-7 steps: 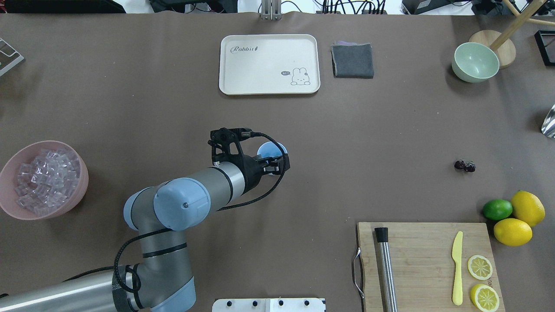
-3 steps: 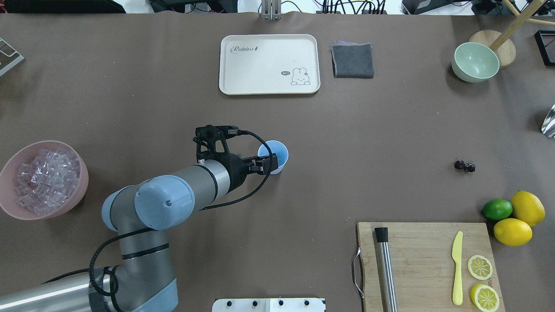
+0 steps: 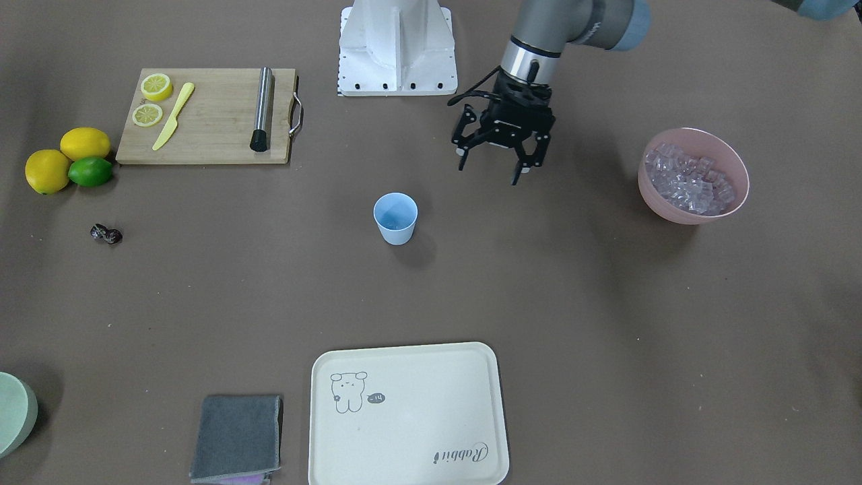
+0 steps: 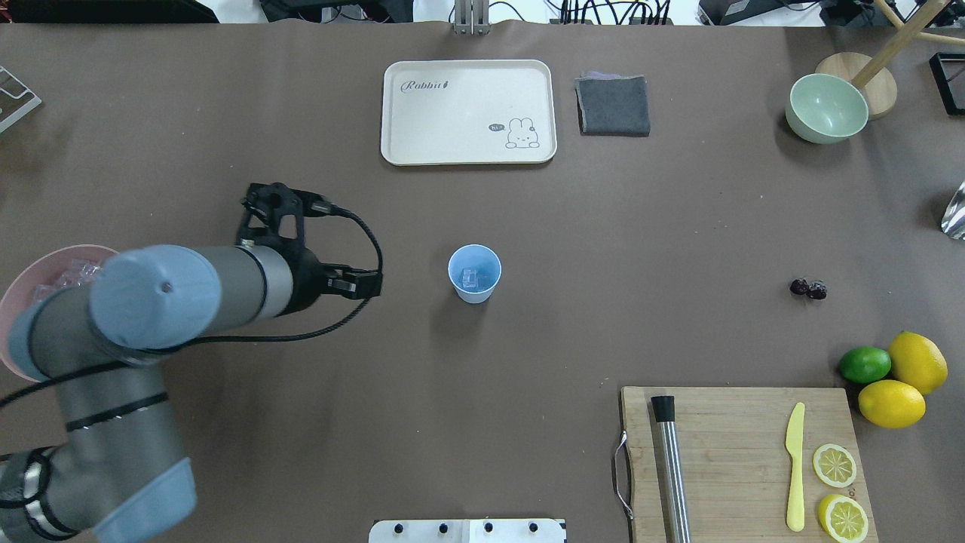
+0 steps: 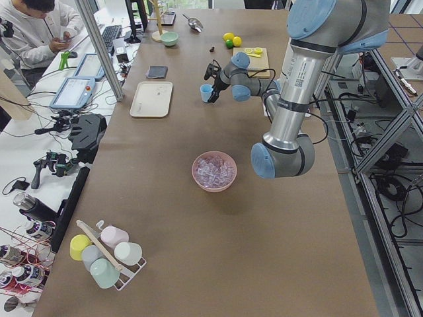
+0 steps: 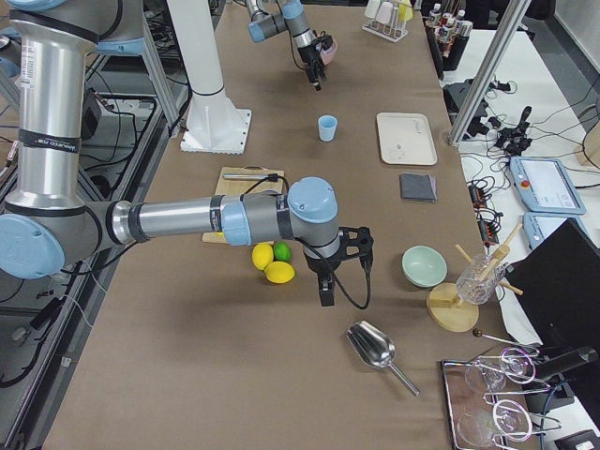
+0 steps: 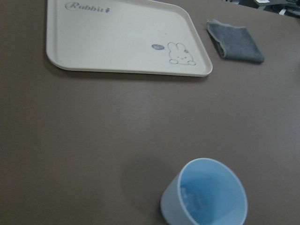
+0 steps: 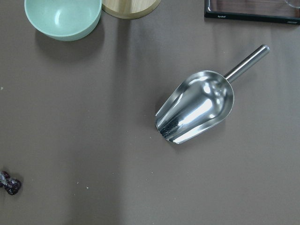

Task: Put ice and cherries in cup
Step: 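Return the left gripper to the pink bowl and grasp another ice cube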

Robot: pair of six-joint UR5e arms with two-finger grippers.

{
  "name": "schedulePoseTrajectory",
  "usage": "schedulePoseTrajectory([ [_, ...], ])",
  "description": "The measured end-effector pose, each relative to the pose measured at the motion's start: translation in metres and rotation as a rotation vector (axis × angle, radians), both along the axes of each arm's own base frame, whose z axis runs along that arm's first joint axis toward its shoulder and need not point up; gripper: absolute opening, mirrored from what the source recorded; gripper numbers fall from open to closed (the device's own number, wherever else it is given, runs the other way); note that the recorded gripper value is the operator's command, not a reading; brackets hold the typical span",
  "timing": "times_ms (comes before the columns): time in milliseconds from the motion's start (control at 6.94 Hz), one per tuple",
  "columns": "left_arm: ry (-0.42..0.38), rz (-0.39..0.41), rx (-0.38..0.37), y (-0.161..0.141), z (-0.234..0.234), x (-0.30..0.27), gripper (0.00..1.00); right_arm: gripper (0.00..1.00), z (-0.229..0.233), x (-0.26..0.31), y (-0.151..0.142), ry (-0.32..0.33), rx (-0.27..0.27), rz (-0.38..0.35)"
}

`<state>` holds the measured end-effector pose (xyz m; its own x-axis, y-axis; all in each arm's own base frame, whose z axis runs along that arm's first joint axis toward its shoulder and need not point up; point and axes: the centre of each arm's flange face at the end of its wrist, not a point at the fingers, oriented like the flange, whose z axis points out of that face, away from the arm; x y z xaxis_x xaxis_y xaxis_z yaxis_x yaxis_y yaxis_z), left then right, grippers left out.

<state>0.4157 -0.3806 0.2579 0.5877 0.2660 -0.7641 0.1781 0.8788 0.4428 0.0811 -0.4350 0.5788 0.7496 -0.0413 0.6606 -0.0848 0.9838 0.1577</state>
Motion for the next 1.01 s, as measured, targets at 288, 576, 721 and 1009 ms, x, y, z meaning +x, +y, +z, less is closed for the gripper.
schedulePoseTrajectory([
  [288,-0.088,0.104,-0.002,-0.021,0.053,-0.1,0.99,1.0,-0.001,0.0,0.0,-0.001,0.001,0.0],
  [576,-0.201,0.218,0.086,-0.017,0.131,-0.182,0.99,1.0,-0.001,0.0,0.001,-0.001,0.002,0.0],
  [721,-0.218,0.255,0.127,-0.005,0.178,-0.206,0.98,1.0,-0.002,0.0,0.001,-0.001,0.002,0.0],
  [1009,-0.209,0.286,0.216,0.014,0.259,-0.228,0.97,1.0,-0.002,0.0,0.001,-0.001,0.004,0.0],
])
